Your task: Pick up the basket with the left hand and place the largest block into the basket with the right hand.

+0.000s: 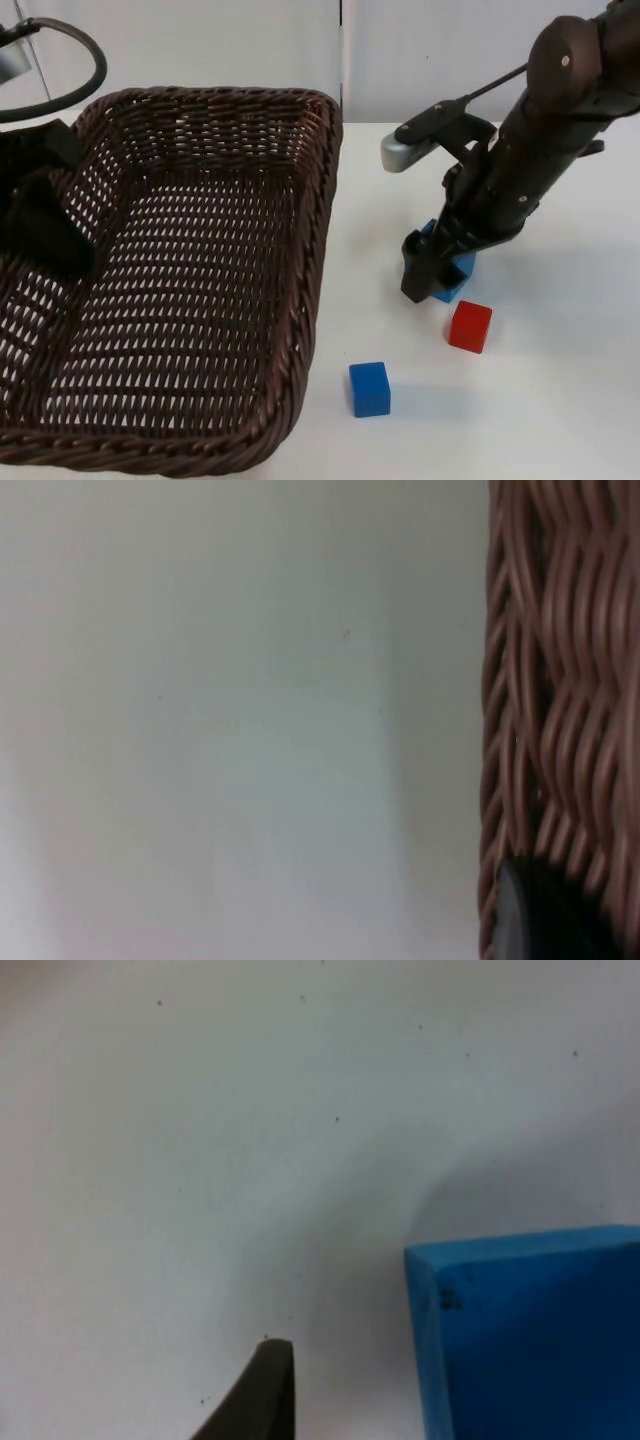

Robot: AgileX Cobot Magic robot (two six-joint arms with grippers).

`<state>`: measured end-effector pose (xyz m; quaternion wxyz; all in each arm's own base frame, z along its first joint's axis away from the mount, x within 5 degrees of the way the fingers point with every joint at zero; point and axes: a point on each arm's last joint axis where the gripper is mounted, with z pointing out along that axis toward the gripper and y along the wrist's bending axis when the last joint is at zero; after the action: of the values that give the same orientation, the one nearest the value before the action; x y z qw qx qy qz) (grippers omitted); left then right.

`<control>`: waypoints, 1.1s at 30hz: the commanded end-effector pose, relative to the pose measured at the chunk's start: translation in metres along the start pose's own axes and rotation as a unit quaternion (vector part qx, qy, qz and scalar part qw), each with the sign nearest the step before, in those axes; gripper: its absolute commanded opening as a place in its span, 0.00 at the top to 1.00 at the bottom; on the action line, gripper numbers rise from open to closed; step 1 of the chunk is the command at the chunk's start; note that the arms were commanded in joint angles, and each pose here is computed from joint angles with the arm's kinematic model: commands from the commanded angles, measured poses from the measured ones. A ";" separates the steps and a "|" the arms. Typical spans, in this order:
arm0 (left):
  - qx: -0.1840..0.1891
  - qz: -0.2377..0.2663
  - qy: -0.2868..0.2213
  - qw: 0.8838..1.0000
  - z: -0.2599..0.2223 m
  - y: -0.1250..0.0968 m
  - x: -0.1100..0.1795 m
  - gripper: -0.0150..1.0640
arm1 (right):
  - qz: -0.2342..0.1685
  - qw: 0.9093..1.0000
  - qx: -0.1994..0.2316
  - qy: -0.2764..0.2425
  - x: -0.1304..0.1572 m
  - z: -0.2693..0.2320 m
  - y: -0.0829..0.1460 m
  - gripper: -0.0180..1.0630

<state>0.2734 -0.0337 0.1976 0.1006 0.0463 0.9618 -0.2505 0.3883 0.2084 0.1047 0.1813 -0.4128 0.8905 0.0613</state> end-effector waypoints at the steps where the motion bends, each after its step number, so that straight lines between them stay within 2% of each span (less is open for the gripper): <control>1: 0.009 0.001 -0.007 1.000 -0.004 -0.004 -0.001 0.99 | -0.006 1.000 0.003 -0.009 -0.004 -0.002 0.002 0.02; 7: 0.006 0.002 -0.008 1.000 -0.004 -0.004 -0.001 0.99 | -0.006 1.000 0.003 -0.009 -0.004 -0.002 0.002 0.09; 10: 0.006 0.002 -0.008 1.000 -0.004 -0.004 -0.001 0.99 | -0.006 1.000 0.002 -0.008 -0.004 -0.002 0.002 0.27; 11: 0.006 0.002 -0.008 1.000 -0.004 -0.004 -0.001 0.99 | -0.006 1.000 0.002 -0.008 -0.004 -0.002 0.002 0.27; 15: 0.006 0.002 -0.008 1.000 -0.004 -0.004 -0.001 0.99 | -0.007 1.000 0.001 -0.008 -0.005 -0.009 0.002 0.66; 16: 0.006 0.002 -0.008 1.000 -0.004 -0.004 -0.001 0.99 | -0.007 1.000 0.001 -0.008 -0.005 -0.009 0.002 0.66; 19: 0.005 0.003 -0.007 1.000 -0.004 -0.004 -0.001 0.99 | -0.010 1.000 0.007 -0.028 -0.014 -0.033 0.002 0.96; 22: 0.005 0.003 -0.007 1.000 -0.004 -0.004 -0.001 0.99 | -0.014 0.998 0.016 -0.055 -0.022 -0.063 0.002 0.98; 27: 0.003 0.005 -0.006 1.000 -0.004 -0.003 -0.001 0.99 | -0.026 0.989 0.045 -0.135 -0.036 -0.151 0.008 0.98; 33: 0.003 0.005 -0.006 1.000 -0.004 -0.003 -0.001 0.99 | -0.035 0.982 0.058 -0.177 -0.035 -0.207 0.015 0.98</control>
<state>0.2734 -0.0332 0.1973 0.1007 0.0484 0.9625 -0.2473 0.3458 0.1887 0.3006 0.3570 -0.4088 0.8367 0.0733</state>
